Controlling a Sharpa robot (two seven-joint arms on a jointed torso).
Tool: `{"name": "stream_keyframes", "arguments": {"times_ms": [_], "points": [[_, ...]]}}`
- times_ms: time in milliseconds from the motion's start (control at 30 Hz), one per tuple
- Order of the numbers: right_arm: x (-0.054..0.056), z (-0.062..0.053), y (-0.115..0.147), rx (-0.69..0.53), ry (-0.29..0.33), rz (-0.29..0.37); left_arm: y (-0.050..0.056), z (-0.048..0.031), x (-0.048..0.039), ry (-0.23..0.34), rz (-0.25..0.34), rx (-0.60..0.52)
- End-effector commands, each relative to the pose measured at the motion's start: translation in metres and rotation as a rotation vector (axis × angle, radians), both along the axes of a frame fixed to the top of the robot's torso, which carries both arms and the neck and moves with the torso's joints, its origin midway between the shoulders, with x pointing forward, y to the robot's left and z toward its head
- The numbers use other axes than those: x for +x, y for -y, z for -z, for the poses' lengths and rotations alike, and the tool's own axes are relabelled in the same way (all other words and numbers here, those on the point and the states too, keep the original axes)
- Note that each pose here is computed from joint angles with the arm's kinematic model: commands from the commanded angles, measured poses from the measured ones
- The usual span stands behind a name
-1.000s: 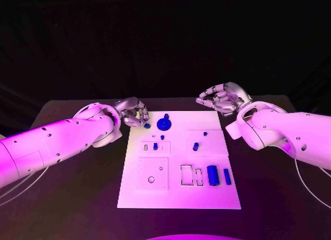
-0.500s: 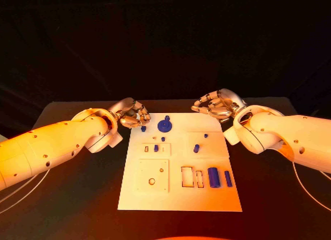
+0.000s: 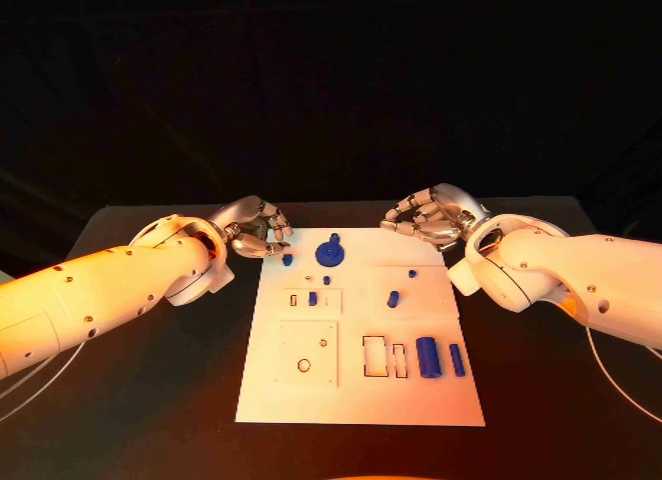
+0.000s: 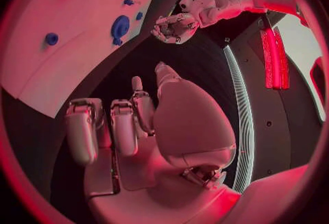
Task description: Assemble the parts on the task board
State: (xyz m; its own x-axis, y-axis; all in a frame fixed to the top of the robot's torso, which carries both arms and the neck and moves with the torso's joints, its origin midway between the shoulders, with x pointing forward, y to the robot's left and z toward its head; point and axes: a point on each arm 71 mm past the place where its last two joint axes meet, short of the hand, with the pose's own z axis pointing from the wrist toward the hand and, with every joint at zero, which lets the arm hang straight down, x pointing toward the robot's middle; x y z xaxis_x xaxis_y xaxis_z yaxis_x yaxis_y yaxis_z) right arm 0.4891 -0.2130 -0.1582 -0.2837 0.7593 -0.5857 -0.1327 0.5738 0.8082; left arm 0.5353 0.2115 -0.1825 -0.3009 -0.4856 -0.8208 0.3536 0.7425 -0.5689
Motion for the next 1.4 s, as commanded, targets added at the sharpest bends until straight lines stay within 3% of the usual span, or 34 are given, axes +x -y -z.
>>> {"name": "stream_keyframes", "arguments": {"times_ms": [33, 367, 533, 1133, 1400], "points": [[-0.001, 0.000, -0.003, -0.032, 0.018, -0.031, 0.005, -0.0015, -0.0022, 0.104, 0.076, 0.145], [-0.002, -0.001, -0.003, -0.037, 0.026, -0.032, 0.007, 0.0061, -0.0008, 0.079, 0.078, 0.295], [-0.002, -0.001, -0.003, -0.038, 0.029, -0.033, 0.011, 0.0079, 0.0010, 0.080, 0.079, 0.316], [-0.001, 0.000, -0.003, -0.038, 0.029, -0.034, 0.022, 0.0196, 0.0074, 0.097, 0.215, 0.433], [-0.001, 0.000, -0.003, -0.038, 0.029, -0.033, 0.027, 0.0215, 0.0087, 0.081, 0.244, 0.448]]}}
